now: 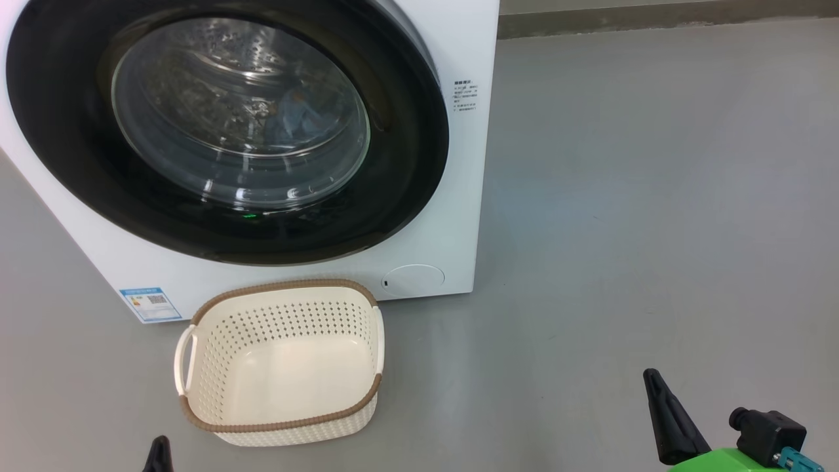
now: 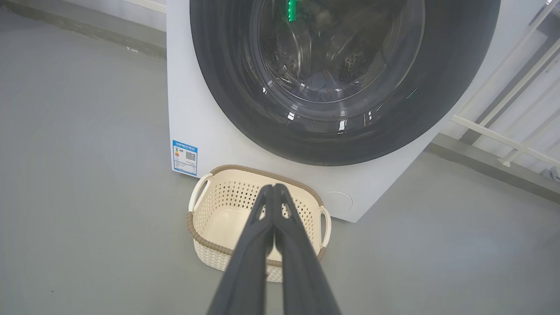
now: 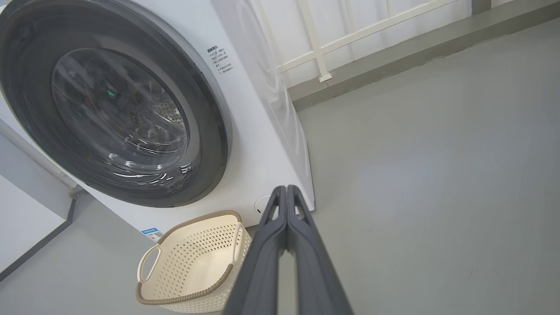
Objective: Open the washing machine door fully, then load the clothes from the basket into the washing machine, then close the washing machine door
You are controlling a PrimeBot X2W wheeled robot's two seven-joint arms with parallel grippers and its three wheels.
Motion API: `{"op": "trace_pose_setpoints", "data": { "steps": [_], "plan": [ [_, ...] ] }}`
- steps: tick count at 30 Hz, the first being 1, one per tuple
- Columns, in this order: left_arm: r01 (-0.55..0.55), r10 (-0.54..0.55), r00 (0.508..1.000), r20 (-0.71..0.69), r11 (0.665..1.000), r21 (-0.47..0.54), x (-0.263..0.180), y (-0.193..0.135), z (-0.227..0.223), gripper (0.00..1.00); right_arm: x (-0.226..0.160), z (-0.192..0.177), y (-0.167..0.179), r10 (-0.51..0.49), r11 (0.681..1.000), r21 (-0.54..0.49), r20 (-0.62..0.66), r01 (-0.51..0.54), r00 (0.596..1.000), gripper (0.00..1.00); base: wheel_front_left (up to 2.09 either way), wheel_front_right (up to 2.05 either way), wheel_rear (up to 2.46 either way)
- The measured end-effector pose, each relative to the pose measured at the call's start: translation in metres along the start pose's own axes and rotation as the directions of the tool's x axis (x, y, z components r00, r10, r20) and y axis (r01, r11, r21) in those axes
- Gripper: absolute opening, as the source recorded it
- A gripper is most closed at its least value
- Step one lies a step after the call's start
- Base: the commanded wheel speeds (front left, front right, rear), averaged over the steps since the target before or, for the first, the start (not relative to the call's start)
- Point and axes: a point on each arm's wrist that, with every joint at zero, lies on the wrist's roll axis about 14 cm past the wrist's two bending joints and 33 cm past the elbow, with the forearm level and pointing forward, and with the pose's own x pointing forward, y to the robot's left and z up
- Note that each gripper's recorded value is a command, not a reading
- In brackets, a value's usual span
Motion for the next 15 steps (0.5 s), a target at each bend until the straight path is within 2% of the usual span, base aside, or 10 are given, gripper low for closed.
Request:
{"op": "trace_pose_setpoints", "data": {
  "steps": [15],
  "plan": [
    [-0.02, 0.018, 1.0, -0.019, 0.989, -0.149, 0.0054, 0.0012, -0.0016, 0.0, 0.0011, 0.0004, -0.0077, -0.038, 0.988, 0.147, -0.01, 0.039, 0.999, 0.0, 0.0, 0.0, 0.0]
  ]
}}
